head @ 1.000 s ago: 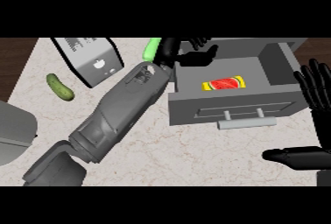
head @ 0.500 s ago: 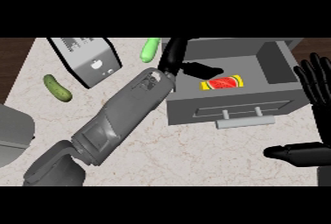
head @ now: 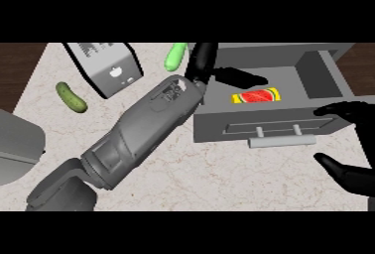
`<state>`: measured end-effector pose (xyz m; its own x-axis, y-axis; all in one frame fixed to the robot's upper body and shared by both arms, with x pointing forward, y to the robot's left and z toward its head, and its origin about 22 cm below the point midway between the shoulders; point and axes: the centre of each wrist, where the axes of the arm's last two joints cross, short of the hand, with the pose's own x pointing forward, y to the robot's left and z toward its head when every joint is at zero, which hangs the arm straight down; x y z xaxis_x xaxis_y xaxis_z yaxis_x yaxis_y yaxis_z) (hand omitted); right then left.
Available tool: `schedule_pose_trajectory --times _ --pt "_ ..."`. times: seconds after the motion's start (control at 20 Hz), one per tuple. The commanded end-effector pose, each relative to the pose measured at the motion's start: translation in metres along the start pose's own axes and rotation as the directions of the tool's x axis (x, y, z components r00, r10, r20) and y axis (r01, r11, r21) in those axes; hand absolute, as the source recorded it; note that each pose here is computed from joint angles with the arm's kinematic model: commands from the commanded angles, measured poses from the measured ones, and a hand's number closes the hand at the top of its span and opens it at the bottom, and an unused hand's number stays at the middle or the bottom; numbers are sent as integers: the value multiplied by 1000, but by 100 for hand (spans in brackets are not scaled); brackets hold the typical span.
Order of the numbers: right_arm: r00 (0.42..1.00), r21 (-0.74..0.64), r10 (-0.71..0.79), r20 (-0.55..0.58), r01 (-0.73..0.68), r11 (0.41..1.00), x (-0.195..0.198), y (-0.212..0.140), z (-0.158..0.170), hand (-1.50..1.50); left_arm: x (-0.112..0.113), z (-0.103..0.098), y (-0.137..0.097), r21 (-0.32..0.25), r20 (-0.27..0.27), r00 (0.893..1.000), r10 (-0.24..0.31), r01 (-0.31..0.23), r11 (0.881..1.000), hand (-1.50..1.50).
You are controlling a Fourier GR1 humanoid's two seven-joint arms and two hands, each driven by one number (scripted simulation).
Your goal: Pick up the cup, place it into the drawer and close the drawer
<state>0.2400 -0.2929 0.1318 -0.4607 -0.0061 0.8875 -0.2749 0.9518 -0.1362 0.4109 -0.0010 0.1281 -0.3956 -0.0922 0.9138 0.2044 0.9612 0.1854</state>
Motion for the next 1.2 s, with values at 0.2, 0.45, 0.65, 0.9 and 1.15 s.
schedule_pose_trajectory --times 0.2,0.45,0.65,0.9,1.15 --pt "976 174 207 -71 -192 966 13 -2 27 150 13 -5 7 58 3 996 94 -94 994 -150" --pt "928 201 364 -87 -341 918 12 4 13 150 16 -7 33 91 9 995 101 -102 991 -150" --pt "892 185 434 -130 -408 894 17 20 16 150 4 7 82 123 -10 991 133 -131 984 -150" --pt "864 183 485 -137 -459 870 -12 20 14 150 8 21 124 155 -17 988 151 -146 977 -150" --pt "776 270 619 -120 -574 773 -39 46 -11 150 4 55 147 133 -39 981 190 -183 974 -150"
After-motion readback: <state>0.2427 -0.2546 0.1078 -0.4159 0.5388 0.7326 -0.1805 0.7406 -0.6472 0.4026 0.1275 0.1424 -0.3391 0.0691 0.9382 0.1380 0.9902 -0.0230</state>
